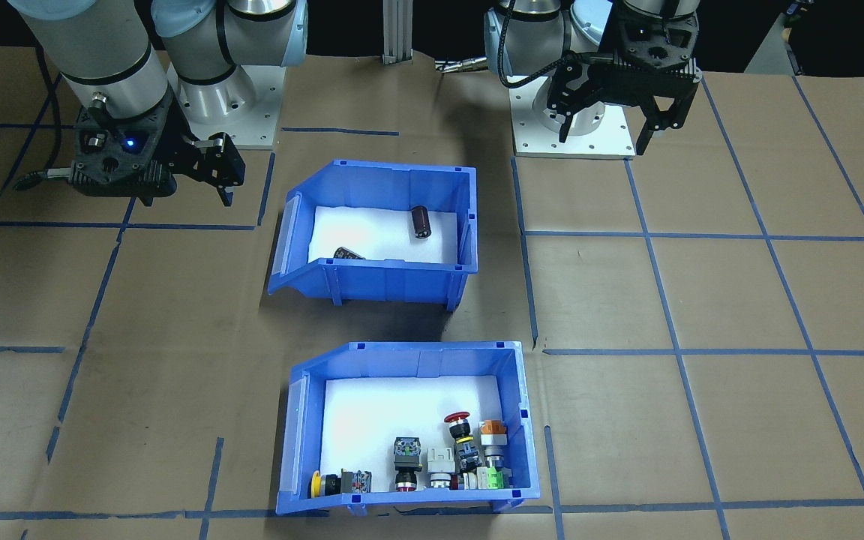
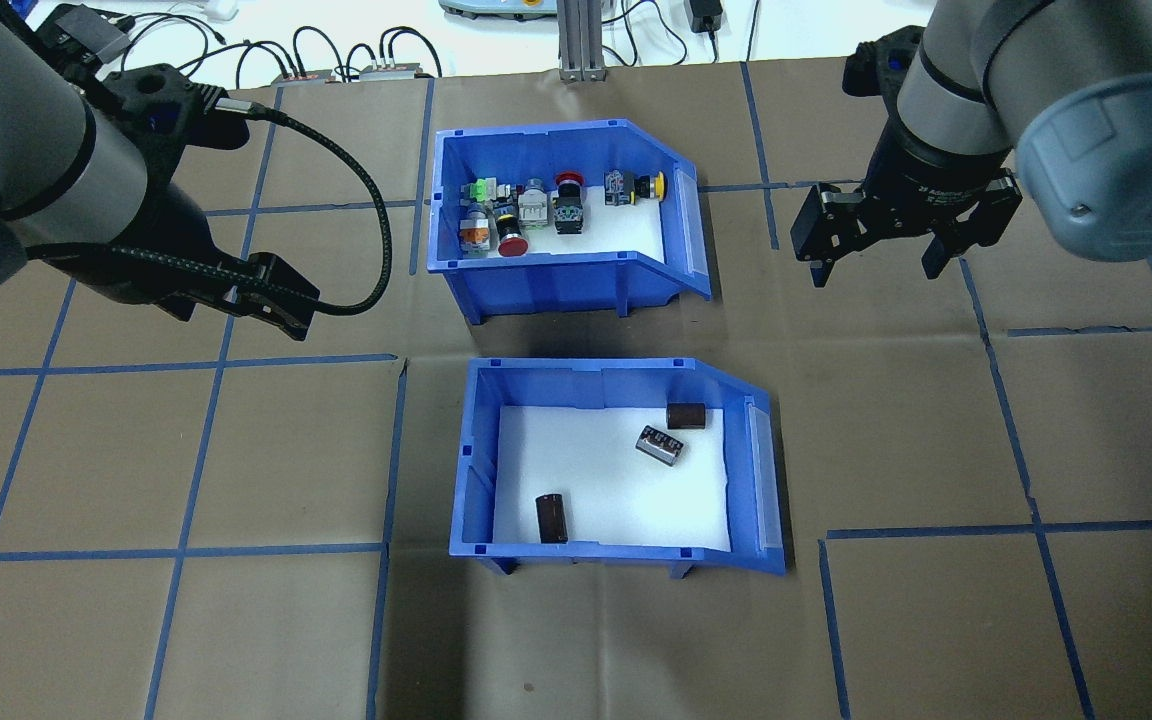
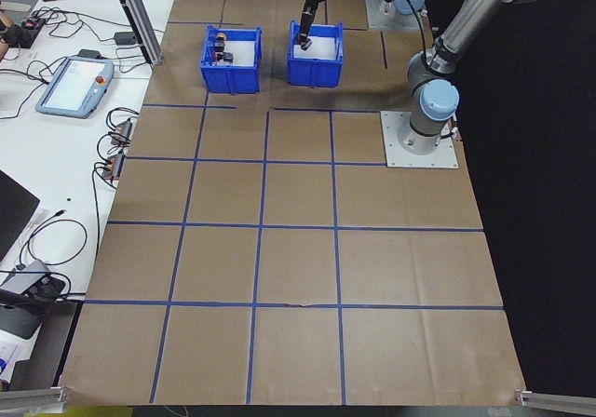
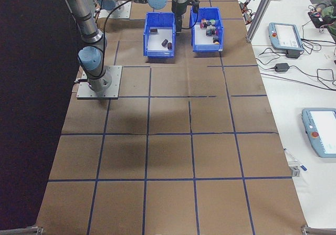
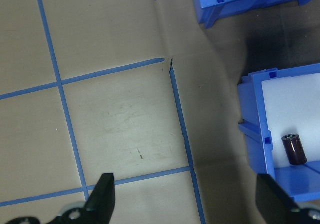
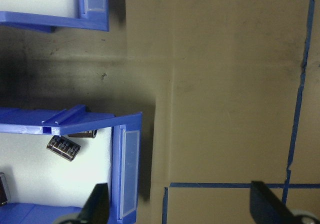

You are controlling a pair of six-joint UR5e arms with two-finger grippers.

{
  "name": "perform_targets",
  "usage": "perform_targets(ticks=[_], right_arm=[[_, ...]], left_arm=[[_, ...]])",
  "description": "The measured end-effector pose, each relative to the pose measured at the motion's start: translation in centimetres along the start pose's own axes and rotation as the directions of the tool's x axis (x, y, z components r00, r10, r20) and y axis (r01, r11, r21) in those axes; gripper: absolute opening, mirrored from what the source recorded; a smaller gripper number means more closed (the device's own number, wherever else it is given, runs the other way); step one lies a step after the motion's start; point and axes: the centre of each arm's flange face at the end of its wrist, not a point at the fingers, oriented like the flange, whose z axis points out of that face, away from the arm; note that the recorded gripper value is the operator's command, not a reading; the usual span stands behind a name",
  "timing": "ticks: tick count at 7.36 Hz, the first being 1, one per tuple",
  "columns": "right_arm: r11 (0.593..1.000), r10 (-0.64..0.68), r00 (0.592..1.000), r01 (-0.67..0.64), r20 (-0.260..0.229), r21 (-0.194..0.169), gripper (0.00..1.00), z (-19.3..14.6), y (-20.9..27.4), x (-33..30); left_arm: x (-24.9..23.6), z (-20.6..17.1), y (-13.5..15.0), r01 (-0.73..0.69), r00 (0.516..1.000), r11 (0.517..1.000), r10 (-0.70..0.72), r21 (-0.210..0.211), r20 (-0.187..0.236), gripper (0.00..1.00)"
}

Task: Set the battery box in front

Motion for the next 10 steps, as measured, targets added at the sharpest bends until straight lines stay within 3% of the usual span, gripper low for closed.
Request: perform_targets(ticks=[2, 4, 7, 9, 10], right_arm=[[1.000, -0.015, 1.000, 0.015, 0.001, 0.001, 1.00, -0.3, 0.2, -0.2], [0.995, -0.102, 0.995, 0.102, 0.002, 0.016, 1.00, -0.6, -0.2, -0.4], [0.933, -0.357, 0.934, 0.357, -0.010, 0.041, 1.00, -1.0, -4.0, -0.8], [0.816, -0.575, 0.818, 0.576, -0.027, 0.054, 1.00, -1.2, -8.2, -3.3], [0.721, -0.691, 0.722, 0.692, -0.035, 0.050, 1.00, -0.7, -10.2, -5.6]], left_arm=[[0.0, 0.2, 0.0, 0.074, 0.997, 0.997, -0.074, 0.009, 0.000, 0.99], [0.1, 0.6, 0.0, 0.330, 0.944, 0.944, -0.330, 0.005, -0.004, 0.99], [0.7, 4.5, 1.5, 0.664, 0.748, 0.745, -0.663, -0.063, 0.029, 0.99], [2.0, 7.0, 3.4, 0.849, 0.527, 0.520, -0.847, -0.098, 0.071, 0.99], [3.3, 8.0, 4.7, 0.902, 0.426, 0.416, -0.901, -0.120, 0.080, 0.99]])
